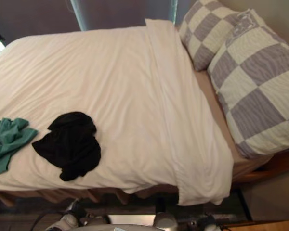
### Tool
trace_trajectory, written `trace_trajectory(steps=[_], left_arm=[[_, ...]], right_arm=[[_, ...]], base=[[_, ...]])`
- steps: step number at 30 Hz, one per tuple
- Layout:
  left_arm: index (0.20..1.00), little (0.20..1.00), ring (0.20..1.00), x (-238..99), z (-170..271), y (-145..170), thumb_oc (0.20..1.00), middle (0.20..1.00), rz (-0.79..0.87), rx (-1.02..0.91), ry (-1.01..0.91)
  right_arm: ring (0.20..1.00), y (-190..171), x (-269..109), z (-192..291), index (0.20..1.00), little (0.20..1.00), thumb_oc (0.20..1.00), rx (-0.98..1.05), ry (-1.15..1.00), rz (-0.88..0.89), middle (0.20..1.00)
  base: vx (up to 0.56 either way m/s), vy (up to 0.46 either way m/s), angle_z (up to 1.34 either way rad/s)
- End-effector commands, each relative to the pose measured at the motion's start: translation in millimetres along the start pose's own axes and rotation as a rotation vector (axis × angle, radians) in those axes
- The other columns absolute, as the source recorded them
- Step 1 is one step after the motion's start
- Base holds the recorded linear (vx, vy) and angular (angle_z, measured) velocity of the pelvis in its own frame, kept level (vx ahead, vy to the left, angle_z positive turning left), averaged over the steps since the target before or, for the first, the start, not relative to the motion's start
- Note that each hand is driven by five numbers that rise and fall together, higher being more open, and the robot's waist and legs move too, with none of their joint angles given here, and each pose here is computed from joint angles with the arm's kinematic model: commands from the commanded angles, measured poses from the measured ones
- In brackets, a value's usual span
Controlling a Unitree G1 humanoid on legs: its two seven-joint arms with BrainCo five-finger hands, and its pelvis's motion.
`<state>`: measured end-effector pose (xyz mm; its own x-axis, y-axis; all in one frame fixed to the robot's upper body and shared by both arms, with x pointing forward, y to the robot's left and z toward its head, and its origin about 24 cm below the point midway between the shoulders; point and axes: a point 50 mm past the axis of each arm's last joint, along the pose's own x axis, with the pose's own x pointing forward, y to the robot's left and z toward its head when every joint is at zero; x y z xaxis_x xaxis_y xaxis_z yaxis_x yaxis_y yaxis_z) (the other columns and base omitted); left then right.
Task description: Tidy up the quilt and then pick up the clothes from the bed and put them into the laundry hamper.
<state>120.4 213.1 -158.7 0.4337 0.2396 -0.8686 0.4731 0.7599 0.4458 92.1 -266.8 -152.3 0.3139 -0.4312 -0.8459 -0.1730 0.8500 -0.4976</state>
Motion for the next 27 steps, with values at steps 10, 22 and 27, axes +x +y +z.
trace_trajectory(steps=[10, 22, 27], left_arm=[[1.0, 1.0, 1.0, 4, 9, 33, 1.0, 1.0, 0.091, 0.074, -0.042], [1.0, 1.0, 1.0, 4, 16, 40, 1.0, 1.0, 0.123, -0.014, -0.069], [1.0, 1.0, 1.0, 3, 28, 26, 1.0, 1.0, 0.092, -0.028, -0.112]], right_arm=[[1.0, 30, -6, 6, 1.0, 1.0, 1.0, -0.049, -0.015, 0.094, 1.0], [1.0, 31, -11, 75, 1.0, 1.0, 1.0, -0.196, -0.299, 0.09, 1.0], [1.0, 25, -8, 67, 1.0, 1.0, 1.0, -0.22, -0.265, 0.076, 1.0]], base=[[0.04, 0.456, 0.31], [-0.05, 0.263, 0.08], [0.07, 0.319, -0.05]])
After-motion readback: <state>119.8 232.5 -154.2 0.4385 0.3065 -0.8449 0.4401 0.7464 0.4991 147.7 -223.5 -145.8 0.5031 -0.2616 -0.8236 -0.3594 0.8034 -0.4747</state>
